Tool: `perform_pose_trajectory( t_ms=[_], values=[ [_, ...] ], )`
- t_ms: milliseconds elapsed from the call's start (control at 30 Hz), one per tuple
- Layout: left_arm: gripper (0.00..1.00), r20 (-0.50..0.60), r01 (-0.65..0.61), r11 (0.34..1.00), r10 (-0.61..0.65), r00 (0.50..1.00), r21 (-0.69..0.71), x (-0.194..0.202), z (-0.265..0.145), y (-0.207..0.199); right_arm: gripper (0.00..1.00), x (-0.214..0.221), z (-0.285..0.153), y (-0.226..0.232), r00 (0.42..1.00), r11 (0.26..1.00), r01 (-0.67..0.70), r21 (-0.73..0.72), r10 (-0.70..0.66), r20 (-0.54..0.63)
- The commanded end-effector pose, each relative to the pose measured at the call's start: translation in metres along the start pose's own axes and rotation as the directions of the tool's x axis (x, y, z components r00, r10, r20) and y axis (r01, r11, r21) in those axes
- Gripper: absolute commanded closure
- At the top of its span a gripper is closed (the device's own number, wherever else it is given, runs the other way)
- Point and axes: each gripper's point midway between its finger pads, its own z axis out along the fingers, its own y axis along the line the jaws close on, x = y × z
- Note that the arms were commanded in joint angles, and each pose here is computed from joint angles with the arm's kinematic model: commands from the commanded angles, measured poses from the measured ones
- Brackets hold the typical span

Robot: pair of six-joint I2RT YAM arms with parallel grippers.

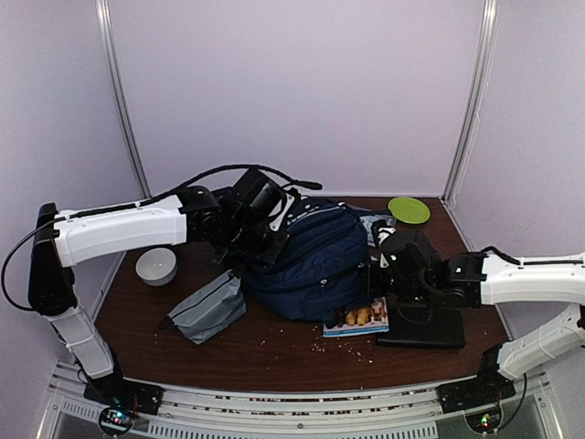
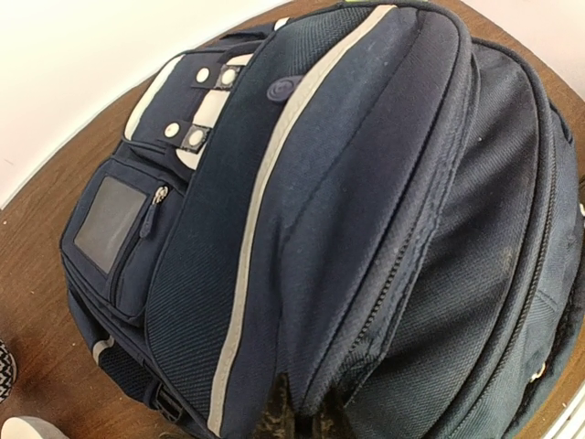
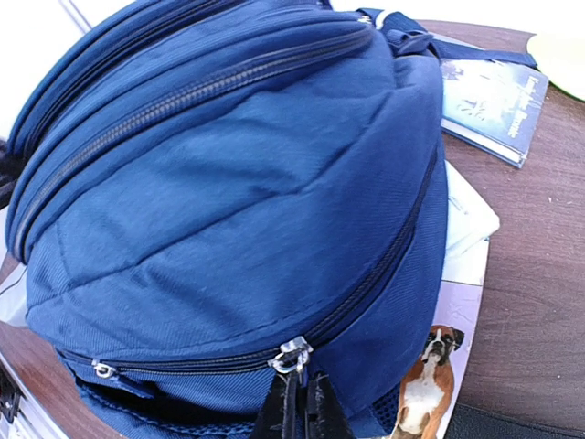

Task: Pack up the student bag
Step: Unzip the student bag at the center of the board.

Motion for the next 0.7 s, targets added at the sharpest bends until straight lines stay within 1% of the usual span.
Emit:
perform_pose_trajectory(
  t_ms=[0,100,167,300,467,600,667],
  values=[
    [1.00,0.161,0.042,0.999,-0.038,0.986,-0.021,-0.041,-0.025,0.013,1.00,-0.002,-0.001,-0.031,0.999,0.995,-0.030,0.093,0.029,0.017],
    [1.00,0.167,0.023,1.000,-0.023,0.986,0.003,-0.043,-0.025,0.008,1.00,0.000,0.001,-0.039,0.999,0.993,-0.045,0.106,0.043,0.017],
    [1.00,0.168,-0.004,0.999,-0.003,0.986,0.046,-0.044,-0.024,0.000,1.00,0.000,0.003,-0.045,0.998,0.992,-0.063,0.112,0.062,0.016],
    [1.00,0.164,-0.031,0.996,0.017,0.986,0.088,-0.045,-0.020,-0.010,1.00,0.001,0.006,-0.050,0.996,0.991,-0.094,0.097,0.093,0.017],
    [1.00,0.148,-0.077,0.990,0.060,0.987,0.115,-0.044,-0.011,-0.019,1.00,-0.001,0.003,-0.029,0.999,0.998,-0.054,-0.023,0.054,0.002],
    [1.00,0.142,-0.092,0.990,0.076,0.987,0.106,-0.045,-0.004,-0.020,1.00,-0.003,-0.001,-0.007,1.000,0.991,-0.009,-0.137,0.007,-0.015],
    [1.00,0.138,-0.096,0.991,0.083,0.987,0.094,-0.044,-0.002,-0.018,1.00,-0.002,-0.003,-0.001,0.999,0.986,0.009,-0.167,-0.014,-0.031]
  ],
)
